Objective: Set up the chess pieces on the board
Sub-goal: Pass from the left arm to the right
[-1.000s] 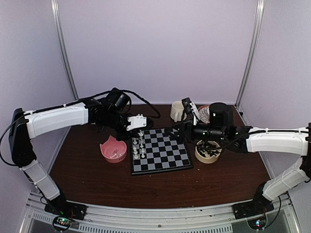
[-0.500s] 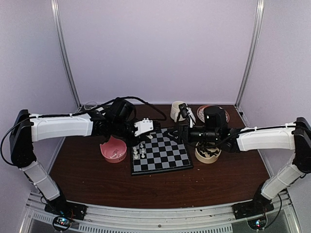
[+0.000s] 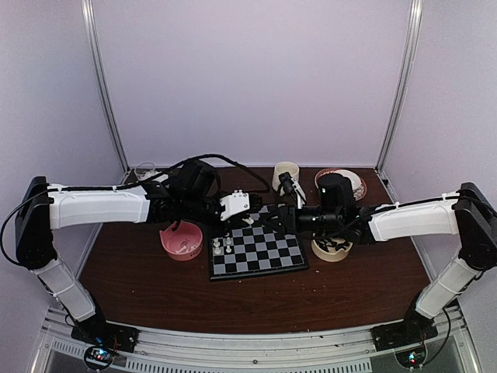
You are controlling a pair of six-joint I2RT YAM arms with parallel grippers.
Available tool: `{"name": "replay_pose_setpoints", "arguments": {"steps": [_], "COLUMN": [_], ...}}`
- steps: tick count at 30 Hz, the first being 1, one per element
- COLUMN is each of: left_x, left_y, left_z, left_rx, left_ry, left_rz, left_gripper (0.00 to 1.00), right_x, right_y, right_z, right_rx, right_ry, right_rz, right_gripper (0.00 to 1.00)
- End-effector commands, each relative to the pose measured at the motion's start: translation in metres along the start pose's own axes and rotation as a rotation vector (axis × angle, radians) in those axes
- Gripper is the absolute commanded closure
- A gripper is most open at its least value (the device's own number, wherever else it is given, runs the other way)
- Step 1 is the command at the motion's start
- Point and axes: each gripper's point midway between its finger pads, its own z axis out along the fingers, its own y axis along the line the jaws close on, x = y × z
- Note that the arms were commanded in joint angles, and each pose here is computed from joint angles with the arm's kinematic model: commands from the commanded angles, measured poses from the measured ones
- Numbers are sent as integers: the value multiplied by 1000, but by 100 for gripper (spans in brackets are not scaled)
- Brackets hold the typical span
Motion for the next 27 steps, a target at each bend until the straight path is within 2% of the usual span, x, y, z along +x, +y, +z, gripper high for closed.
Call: {"name": "replay_pose_setpoints", "arguments": {"steps": [1,5,20,27], "left_x": [-26,-29,-33,-32], "left_y": [-2,-6,1,2], "left_z": [-5,0,10,14], "left_rx": [4,16,-7,-9], "left_ry": [-94,-99,-78,-79], "left_rz": [16,23,30,29], "left_gripper": [94,94,94,93], "right_x": [-15,-13,-8,-7], "right_y": [12,13,18,18], "right_z": [5,6,13,14], "right_rx": [-53,-62,-120,-124], "right_ry": [-19,-12,16,23], "right_rz": [-11,-9,19,19], "right_gripper": [62,67,71,77]}}
